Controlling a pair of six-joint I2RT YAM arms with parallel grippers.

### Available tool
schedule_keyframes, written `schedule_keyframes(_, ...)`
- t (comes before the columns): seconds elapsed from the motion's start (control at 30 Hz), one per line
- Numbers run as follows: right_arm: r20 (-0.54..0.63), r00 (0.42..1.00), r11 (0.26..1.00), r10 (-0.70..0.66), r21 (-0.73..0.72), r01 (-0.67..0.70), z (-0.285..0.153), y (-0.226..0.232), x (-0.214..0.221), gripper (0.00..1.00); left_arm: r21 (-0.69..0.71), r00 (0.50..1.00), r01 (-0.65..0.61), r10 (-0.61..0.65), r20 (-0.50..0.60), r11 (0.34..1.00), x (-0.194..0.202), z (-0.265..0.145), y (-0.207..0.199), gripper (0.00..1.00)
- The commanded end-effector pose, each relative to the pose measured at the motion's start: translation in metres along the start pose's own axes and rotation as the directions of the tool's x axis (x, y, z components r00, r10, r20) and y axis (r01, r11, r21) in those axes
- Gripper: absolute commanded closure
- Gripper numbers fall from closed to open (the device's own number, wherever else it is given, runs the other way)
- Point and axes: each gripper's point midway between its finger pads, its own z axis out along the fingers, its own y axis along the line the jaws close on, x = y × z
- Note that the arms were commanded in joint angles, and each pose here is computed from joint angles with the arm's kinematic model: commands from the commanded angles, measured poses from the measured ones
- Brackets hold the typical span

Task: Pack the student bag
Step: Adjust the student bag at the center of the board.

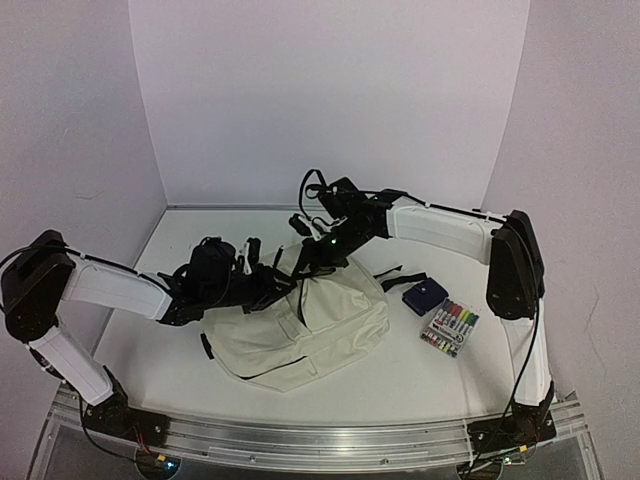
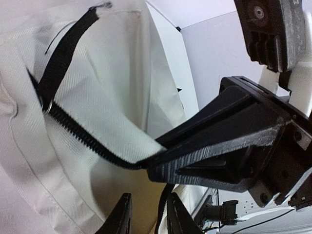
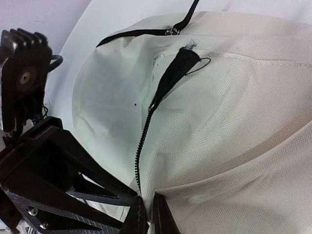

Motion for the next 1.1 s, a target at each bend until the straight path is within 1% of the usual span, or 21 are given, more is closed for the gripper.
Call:
schedule_keyframes(0.0,-0.013,1.000,0.997,0.000,-0.077,-0.001,-0.005,0.021,0.001,0.96,0.018,0.999,0.032,-0.031,-0.021,0.999,0.015,-0.010,0.005,0.77)
schedule_keyframes(0.1,-0.020,1.000,0.996,0.009,-0.092,-0.010,-0.004,0.023,0.001,0.95,0.003,0.998,0.048,-0.048,-0.041,0.999,0.023,-0.001,0.012,0.80)
schedule_keyframes(0.2,-0.025,1.000,0.994,0.016,-0.107,-0.019,-0.003,0.025,0.002,0.94,0.012,0.996,0.057,-0.056,-0.067,0.998,0.031,0.013,0.015,0.81)
schedule_keyframes(0.3,-0.031,0.999,0.993,0.022,-0.116,-0.025,-0.002,0.026,0.004,0.91,0.046,0.994,0.035,-0.030,-0.101,0.998,0.037,0.028,0.005,0.80)
schedule_keyframes(0.4,-0.040,0.999,0.993,0.027,-0.113,-0.032,0.000,0.023,0.008,0.87,0.092,0.992,-0.019,0.030,-0.123,0.996,0.045,0.034,-0.014,0.78)
schedule_keyframes(0.53,-0.051,0.998,0.995,0.030,-0.089,-0.034,0.006,0.015,0.013,0.76,0.130,0.983,-0.119,0.136,-0.126,0.984,0.057,0.029,-0.039,0.70)
schedule_keyframes(0.6,-0.053,0.998,0.996,0.028,-0.087,-0.033,0.007,0.014,0.014,0.67,0.130,0.973,-0.178,0.194,-0.126,0.975,0.064,0.026,-0.050,0.66)
schedule_keyframes(0.7,-0.038,0.999,0.996,0.014,-0.086,-0.018,0.003,0.016,0.009,0.50,0.032,0.962,-0.237,0.239,-0.130,0.971,0.066,0.024,-0.045,0.58)
schedule_keyframes(0.77,-0.015,1.000,0.997,0.001,-0.082,-0.002,-0.005,0.019,0.002,0.39,-0.037,0.967,-0.228,0.223,-0.121,0.973,0.062,0.018,-0.034,0.53)
schedule_keyframes(0.8,0.003,1.000,0.997,-0.005,-0.076,0.005,-0.012,0.018,-0.003,0.35,-0.093,0.974,-0.214,0.205,-0.099,0.972,0.057,0.015,-0.026,0.51)
schedule_keyframes(0.9,0.069,0.997,0.999,-0.026,-0.045,0.030,-0.040,0.013,-0.018,0.27,-0.255,0.984,-0.176,0.169,-0.048,0.951,0.044,-0.003,-0.001,0.47)
schedule_keyframes(1.0,0.120,0.991,0.999,-0.053,0.012,0.052,-0.068,0.002,-0.026,0.19,-0.319,0.987,-0.151,0.158,-0.002,0.936,0.035,-0.022,0.005,0.41)
schedule_keyframes(1.07,0.143,0.987,0.995,-0.078,0.067,0.069,-0.089,-0.010,-0.026,0.14,-0.360,0.986,-0.150,0.164,0.009,0.921,0.030,-0.038,0.009,0.37)
